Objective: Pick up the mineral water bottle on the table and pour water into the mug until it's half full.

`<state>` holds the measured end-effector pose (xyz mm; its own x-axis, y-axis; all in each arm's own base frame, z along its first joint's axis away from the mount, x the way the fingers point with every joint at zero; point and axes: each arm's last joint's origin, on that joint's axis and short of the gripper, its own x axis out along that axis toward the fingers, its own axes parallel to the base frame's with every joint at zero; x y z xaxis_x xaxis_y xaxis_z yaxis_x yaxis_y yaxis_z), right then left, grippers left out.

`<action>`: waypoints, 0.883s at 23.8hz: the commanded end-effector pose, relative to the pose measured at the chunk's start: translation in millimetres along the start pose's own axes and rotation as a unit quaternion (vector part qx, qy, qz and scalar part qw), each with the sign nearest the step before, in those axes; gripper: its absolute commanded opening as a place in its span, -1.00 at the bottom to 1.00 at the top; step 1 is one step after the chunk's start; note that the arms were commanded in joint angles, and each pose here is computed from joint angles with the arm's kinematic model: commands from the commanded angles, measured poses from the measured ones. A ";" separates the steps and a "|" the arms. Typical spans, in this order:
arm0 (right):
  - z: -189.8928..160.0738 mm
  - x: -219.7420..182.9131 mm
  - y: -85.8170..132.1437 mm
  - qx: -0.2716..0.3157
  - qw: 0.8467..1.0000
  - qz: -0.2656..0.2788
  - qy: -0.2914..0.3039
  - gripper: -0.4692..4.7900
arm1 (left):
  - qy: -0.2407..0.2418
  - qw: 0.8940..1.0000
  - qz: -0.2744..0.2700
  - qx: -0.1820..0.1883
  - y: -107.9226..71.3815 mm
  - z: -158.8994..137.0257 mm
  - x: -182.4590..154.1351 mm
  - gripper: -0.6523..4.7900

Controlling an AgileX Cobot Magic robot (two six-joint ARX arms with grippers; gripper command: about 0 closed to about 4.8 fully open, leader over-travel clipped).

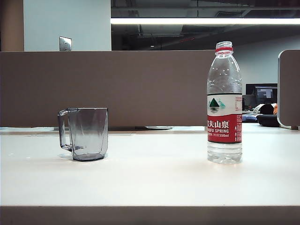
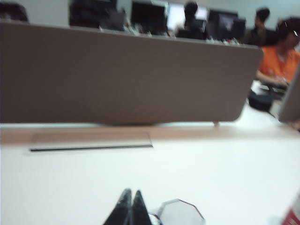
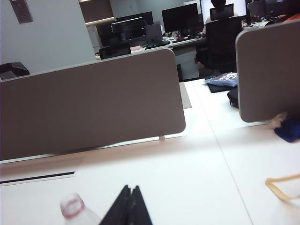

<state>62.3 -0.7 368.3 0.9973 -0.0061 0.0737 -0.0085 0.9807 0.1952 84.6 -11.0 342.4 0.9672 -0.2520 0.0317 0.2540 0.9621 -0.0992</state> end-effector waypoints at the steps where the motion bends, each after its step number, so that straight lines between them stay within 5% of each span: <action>1: 12.3 11.3 3.0 -0.008 0.998 -0.002 0.059 -0.83 | 0.026 0.999 -0.034 -0.003 -4.2 9.4 6.0 -0.78; 7: 1.9 26.5 7.7 -0.037 0.988 0.024 0.149 -0.83 | 0.129 0.989 -0.072 0.021 -10.2 10.4 9.8 -0.78; 12: -24.1 39.5 21.1 -0.095 0.960 0.100 0.242 -0.82 | 0.133 0.985 -0.100 0.038 -16.0 13.6 8.1 -0.78; 18: -28.7 50.2 34.0 -0.101 0.953 0.143 0.247 -0.79 | 0.146 0.979 -0.138 0.043 -23.0 11.6 6.5 -0.78; 19: -29.2 51.8 34.8 -0.102 0.953 0.145 0.248 -0.69 | 0.147 0.978 -0.142 0.043 -23.8 11.3 6.4 -0.78; 20: -29.8 53.0 35.1 -0.102 0.952 0.145 0.248 -0.36 | 0.150 0.977 -0.148 0.044 -24.8 10.8 6.1 -0.78; 21: -31.6 55.6 35.8 -0.102 0.952 0.145 0.251 0.19 | 0.152 0.976 -0.151 0.044 -25.5 10.4 5.9 -0.78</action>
<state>117.6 39.5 346.0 0.8552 0.3119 -0.4140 -0.3242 0.9451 0.0423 85.0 -35.9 353.1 0.8098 -0.5264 -0.2591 0.5322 0.8450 -0.0535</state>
